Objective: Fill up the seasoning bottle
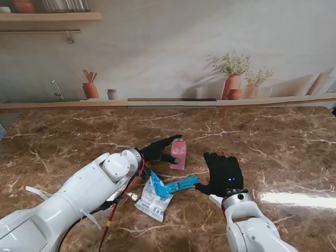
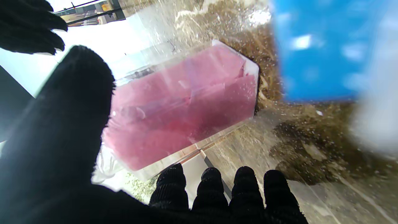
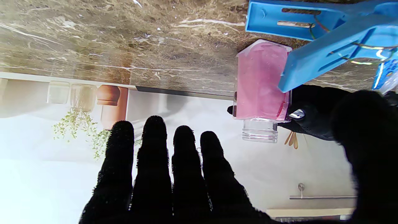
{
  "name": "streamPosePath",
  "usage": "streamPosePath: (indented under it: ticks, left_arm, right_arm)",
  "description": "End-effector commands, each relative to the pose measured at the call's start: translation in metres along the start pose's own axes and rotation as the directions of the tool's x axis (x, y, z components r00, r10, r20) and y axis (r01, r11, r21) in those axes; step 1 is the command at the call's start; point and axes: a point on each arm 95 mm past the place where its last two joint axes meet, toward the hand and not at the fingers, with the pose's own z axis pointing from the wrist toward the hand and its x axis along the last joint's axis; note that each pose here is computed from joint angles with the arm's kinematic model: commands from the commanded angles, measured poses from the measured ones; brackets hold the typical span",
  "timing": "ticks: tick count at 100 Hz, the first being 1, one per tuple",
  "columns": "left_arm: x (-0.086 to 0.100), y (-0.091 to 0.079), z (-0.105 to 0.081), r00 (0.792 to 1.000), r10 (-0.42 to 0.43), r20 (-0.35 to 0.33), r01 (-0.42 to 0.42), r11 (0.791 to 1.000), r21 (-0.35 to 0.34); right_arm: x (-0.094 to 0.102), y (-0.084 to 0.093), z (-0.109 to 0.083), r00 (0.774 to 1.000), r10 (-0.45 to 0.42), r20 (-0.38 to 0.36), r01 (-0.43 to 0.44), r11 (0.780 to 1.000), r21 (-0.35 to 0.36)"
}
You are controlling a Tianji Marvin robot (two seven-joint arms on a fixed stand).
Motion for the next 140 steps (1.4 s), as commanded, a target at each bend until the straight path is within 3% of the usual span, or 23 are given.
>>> streamPosePath:
  ticks: [1, 26, 52, 117, 140]
  left_arm:
    - [0.006, 0.005, 0.005, 1.000, -0.004, -0.014, 0.003, 1.000, -0.013]
    - [0.000, 0.010, 0.011, 1.000, -0.016, 0.006, 0.017, 0.999, -0.036]
    - [-0.007, 0.017, 0.014, 0.999, -0.049, 0.022, 0.049, 0.999, -0.007]
    - [-0.010, 0.026, 0.017, 0.996, -0.087, 0.019, 0.087, 0.996, -0.031]
    - [-0.011, 0.028, 0.017, 0.994, -0.105, 0.027, 0.105, 0.994, 0.008]
  right_arm:
    - [-0.001, -0.006, -0.003, 1.000, 0.007, 0.010, -0.007, 0.999, 0.031]
    - [-0.001, -0.007, -0.003, 1.000, 0.009, 0.012, -0.009, 0.999, 0.037]
    - [-0.001, -0.008, -0.003, 1.000, 0.007, 0.016, -0.008, 0.999, 0.039]
    - [-0.001, -0.011, -0.002, 1.000, 0.006, 0.025, -0.007, 0.999, 0.050]
    - [-0.001, -0.012, -0.002, 1.000, 0.008, 0.027, -0.009, 0.999, 0.051]
